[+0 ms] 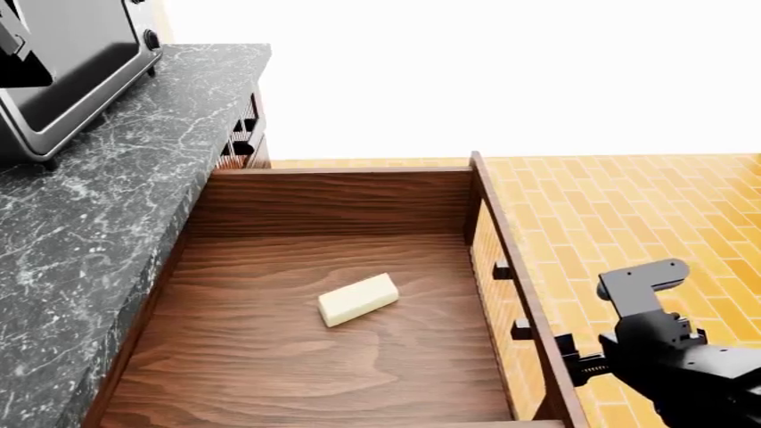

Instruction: Close the right drawer.

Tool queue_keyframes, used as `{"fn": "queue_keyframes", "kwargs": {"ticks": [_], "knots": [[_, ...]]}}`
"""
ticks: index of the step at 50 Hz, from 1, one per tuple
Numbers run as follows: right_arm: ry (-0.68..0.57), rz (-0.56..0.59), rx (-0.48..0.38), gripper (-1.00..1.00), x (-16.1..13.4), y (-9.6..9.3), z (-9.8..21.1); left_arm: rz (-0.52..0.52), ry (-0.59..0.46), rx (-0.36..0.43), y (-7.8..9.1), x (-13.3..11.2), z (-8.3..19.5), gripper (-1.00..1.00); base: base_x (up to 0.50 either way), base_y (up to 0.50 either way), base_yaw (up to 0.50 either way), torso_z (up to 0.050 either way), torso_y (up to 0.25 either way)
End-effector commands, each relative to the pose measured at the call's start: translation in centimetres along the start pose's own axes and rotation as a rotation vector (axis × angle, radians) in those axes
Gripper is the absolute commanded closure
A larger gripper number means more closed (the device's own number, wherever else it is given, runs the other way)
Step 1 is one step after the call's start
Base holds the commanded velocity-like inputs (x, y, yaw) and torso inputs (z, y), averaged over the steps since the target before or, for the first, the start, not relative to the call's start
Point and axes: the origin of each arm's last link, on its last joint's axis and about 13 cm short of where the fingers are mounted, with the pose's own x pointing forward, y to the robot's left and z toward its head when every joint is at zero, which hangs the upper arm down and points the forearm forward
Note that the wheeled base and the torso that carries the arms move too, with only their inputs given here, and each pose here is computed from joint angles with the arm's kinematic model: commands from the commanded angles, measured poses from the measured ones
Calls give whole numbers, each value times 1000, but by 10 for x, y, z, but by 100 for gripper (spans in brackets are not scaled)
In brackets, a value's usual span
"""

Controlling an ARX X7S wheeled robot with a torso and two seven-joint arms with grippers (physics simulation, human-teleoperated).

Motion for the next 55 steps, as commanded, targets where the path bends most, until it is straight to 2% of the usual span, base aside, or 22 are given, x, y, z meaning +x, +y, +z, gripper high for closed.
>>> {"fn": "queue_keyframes", "kwargs": {"ticks": [1,6,11,18,37,55], "knots": [[5,97,18,-100,-4,18,-2,2,0,-1,0,0,0,-100,0,0,0,0,0],[14,98,8,-100,-2,20,-3,2,4,0,-1,1,-2,-100,0,0,0,0,0],[10,120,6,-100,-1,30,-2,1,4,-5,1,1,0,-100,0,0,0,0,0],[2,156,41,-100,1,41,-1,8,7,-6,1,2,-1,-100,0,0,0,0,0],[-16,217,51,-100,2,62,-11,4,8,-1,0,1,-2,-100,0,0,0,0,0],[-72,285,22,-100,-9,88,-1,1,1,2,0,1,-1,-100,0,0,0,0,0]]}}
